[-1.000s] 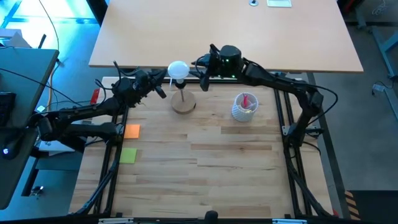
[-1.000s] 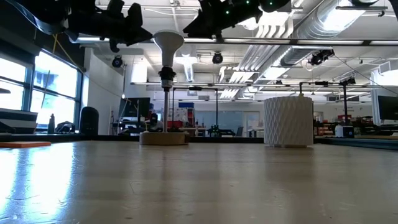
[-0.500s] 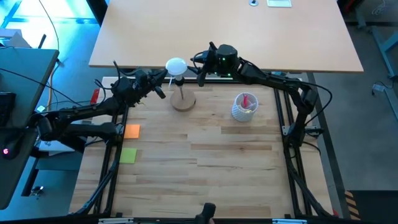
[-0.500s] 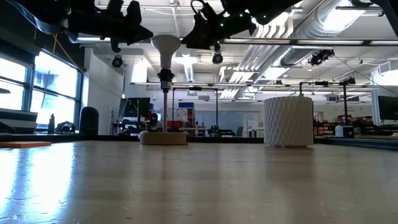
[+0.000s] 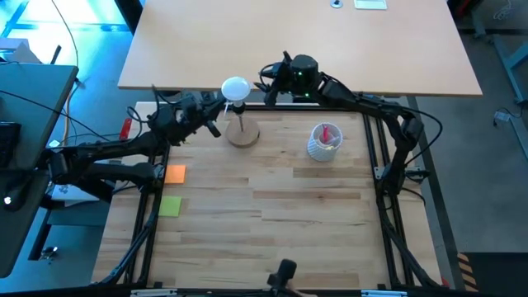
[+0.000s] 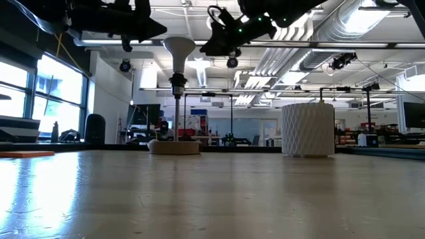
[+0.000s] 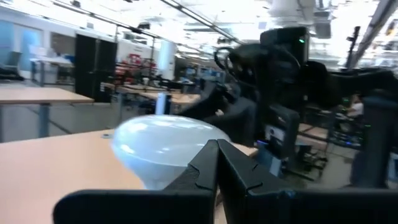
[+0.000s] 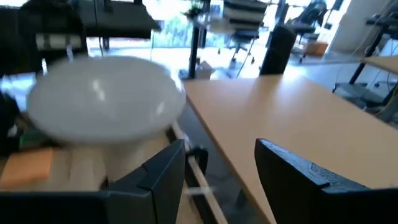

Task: Screw lightbulb
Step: Remove the lightbulb from the lamp

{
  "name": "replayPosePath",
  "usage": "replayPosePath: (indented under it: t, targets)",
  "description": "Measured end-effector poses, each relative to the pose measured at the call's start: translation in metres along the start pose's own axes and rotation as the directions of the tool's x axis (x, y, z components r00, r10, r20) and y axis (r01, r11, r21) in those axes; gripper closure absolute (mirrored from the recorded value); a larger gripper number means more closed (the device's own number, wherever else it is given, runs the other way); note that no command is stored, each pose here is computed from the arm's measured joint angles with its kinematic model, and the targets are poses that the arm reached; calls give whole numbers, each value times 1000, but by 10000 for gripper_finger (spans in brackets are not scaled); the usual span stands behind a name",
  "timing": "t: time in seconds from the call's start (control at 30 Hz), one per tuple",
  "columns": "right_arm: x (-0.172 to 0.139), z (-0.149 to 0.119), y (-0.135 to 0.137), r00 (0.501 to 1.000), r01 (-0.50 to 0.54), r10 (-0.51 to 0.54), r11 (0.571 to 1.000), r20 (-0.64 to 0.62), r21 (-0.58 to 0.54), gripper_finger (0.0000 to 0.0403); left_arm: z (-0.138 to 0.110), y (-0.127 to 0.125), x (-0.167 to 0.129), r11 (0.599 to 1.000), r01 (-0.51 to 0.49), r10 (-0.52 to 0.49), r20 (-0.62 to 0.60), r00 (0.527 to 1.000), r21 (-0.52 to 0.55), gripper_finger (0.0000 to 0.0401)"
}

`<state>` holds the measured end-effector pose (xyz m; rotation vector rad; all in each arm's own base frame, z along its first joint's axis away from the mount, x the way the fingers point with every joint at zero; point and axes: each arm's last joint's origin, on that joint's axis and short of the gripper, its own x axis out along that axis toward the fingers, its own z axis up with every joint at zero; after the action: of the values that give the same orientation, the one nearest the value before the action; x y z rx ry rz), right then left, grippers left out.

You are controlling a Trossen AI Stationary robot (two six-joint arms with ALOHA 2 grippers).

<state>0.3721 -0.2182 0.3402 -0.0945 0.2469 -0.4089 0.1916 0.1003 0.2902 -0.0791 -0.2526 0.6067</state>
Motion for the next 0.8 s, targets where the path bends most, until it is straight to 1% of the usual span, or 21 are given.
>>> replayPosePath:
  t: [0.1, 0.17, 0.23, 0.3, 0.4, 0.63, 0.7, 0.8]
  targets:
    - [-1, -9, 1, 994, -47, 42, 998, -96, -45, 211, 2, 2, -2, 998, -59, 59, 5, 998, 23, 401]
    - [-1, -18, 4, 980, -108, 94, 992, -173, -70, 211, 1, 4, -2, 992, -118, 119, -3, 993, 48, 401]
    - [3, -26, 7, 965, -189, 173, 980, -196, -69, 211, 0, 8, -3, 978, -194, 195, -7, 981, 81, 401]
    - [10, -31, 12, 954, -255, 241, 965, -180, -57, 211, -1, 12, -2, 965, -245, 246, -5, 969, 98, 401]
    - [20, -34, 17, 962, -246, 235, 967, -140, -63, 211, -4, 18, 1, 962, -259, 261, -15, 965, 84, 401]
    - [34, -37, 24, 970, -235, 232, 971, -70, -45, 211, -7, 19, 5, 979, -194, 196, -25, 980, 55, 401]
    - [35, -38, 24, 972, -228, 225, 973, -73, -36, 211, -6, 17, 5, 985, -167, 168, -20, 986, 41, 401]
    - [31, -42, 19, 980, -140, 133, 990, -150, -31, 211, -6, 15, 4, 988, -151, 152, -26, 988, 42, 401]
